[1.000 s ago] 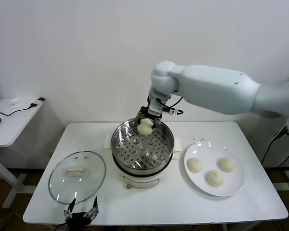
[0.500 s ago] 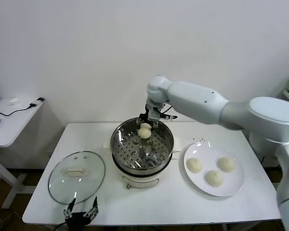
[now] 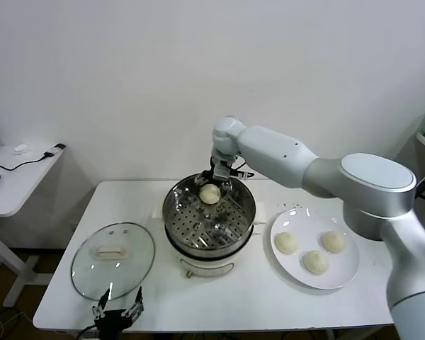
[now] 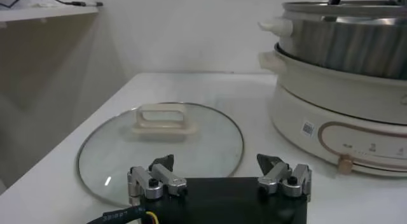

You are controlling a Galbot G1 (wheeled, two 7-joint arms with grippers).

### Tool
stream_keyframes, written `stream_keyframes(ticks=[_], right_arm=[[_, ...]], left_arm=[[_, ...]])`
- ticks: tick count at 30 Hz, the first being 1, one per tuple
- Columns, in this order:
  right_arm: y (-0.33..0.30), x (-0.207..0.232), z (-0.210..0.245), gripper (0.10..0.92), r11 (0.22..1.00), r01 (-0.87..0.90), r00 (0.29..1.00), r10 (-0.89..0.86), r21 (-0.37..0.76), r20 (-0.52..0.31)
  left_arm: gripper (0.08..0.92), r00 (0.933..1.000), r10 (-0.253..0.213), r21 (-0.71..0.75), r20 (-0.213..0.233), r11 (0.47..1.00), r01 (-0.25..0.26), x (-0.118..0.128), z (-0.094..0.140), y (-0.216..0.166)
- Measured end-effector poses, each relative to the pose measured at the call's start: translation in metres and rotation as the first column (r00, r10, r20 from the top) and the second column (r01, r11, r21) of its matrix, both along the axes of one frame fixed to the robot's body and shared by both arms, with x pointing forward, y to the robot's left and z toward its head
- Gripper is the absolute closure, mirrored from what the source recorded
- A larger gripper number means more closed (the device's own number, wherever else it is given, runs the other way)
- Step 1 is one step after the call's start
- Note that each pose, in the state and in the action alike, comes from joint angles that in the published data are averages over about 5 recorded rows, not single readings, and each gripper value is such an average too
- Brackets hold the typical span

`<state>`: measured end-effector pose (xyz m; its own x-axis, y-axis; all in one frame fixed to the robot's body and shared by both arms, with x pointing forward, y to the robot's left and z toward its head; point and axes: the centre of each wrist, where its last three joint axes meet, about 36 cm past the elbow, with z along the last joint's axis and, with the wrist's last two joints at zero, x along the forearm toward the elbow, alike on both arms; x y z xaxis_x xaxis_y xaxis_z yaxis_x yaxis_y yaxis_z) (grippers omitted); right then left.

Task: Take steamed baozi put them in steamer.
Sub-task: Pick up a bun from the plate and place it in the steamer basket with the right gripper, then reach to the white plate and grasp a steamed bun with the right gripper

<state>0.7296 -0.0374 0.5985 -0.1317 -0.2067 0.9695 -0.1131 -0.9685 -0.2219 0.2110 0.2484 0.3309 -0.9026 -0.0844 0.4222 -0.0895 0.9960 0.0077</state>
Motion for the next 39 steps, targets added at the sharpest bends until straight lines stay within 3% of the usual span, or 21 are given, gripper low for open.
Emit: stream_keyframes(ticks=[8,16,26,32,39], right_arm=[[-0.024,0.000,0.063,0.200,0.997,0.061,0.998,-0.059,0.043,-0.039],[-0.128,-0.001,0.119,0.200,0.926,0.370,0.926,-0.362,0.071,-0.111],[-0.266,-0.053,0.062,0.200,0.623,0.782,0.610,-0.762,0.010,-0.217],[-0.294,-0.094,0.007,0.200,0.432,0.901,0.406,-0.872,-0.039,-0.274],[-0.296,-0.119,-0.048,0.200,0.274,0.959,0.243,-0.927,-0.076,-0.287]], left_arm=[[0.177,1.0000,0.004,0.004,0.001,1.000,-0.004,0.001,0.000,0.002],[0.177,0.9999,0.005,0.006,0.009,1.000,-0.005,0.003,0.001,0.003],[0.177,0.9994,0.014,0.006,0.033,1.000,-0.014,0.010,0.007,0.007],[0.177,0.9992,0.018,0.005,0.037,1.000,-0.018,0.010,0.007,0.008],[0.177,0.9991,0.022,0.002,0.036,1.000,-0.022,0.008,0.007,0.007]])
